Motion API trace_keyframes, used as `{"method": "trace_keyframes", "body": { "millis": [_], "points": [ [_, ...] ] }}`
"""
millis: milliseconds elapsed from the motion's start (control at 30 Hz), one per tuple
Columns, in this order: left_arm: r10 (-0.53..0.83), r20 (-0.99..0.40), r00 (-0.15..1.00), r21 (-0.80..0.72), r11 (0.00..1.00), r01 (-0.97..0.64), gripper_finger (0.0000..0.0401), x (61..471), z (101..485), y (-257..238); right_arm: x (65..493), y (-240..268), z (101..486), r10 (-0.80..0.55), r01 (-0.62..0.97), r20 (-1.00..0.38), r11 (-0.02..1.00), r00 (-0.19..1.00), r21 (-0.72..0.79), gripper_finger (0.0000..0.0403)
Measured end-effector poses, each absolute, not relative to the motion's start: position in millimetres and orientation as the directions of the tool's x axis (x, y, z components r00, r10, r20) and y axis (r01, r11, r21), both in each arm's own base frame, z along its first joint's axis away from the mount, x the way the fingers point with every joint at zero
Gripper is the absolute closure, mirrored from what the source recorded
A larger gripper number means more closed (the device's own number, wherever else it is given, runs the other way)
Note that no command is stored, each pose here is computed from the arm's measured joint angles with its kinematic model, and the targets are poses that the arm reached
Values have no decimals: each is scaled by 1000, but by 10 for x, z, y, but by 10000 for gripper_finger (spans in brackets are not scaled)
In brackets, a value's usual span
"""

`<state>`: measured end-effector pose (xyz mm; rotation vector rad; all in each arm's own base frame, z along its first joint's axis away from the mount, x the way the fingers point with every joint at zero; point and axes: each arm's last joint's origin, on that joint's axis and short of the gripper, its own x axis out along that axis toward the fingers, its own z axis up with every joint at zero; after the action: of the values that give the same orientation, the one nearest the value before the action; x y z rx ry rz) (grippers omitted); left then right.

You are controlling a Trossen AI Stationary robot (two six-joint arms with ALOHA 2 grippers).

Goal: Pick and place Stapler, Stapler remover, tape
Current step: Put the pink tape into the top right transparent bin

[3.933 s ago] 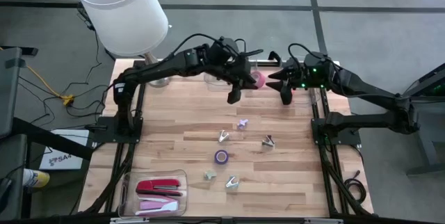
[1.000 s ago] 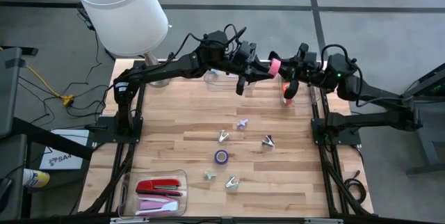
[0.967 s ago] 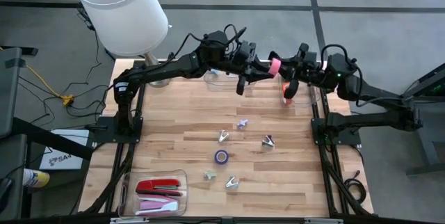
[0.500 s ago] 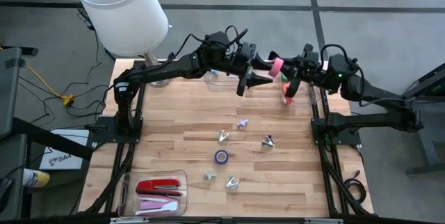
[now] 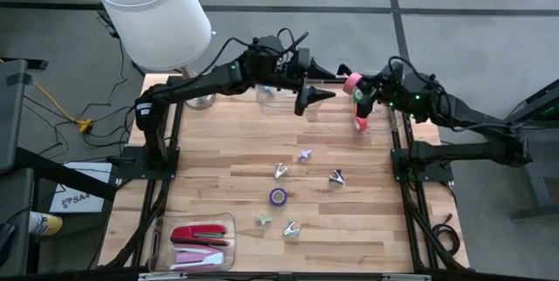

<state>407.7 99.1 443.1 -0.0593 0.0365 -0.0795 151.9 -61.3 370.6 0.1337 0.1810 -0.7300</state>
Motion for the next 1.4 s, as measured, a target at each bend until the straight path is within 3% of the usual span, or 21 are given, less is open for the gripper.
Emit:
{"method": "trace_keyframes", "body": {
  "millis": [333, 667, 1133, 1400],
  "points": [
    [60, -159, 985, -56, 996, -70, 137, 3851, 4494, 972, 1396, -714, 3444, -821, 906, -400, 419, 407, 62, 370],
    [52, -290, 956, -113, 990, -88, 137, 3820, 4369, 962, 1355, -934, 3094, -770, 993, -629, 116, 106, 25, 370],
    [37, -431, 901, -138, 985, -107, 137, 3767, 4228, 948, 1475, -1178, 2678, -610, 980, -767, -121, -200, -159, 370],
    [29, -492, 870, -128, 986, -106, 137, 3736, 4167, 941, 1575, -1248, 2444, -521, 939, -781, -179, -343, -293, 370]
  ]
}}
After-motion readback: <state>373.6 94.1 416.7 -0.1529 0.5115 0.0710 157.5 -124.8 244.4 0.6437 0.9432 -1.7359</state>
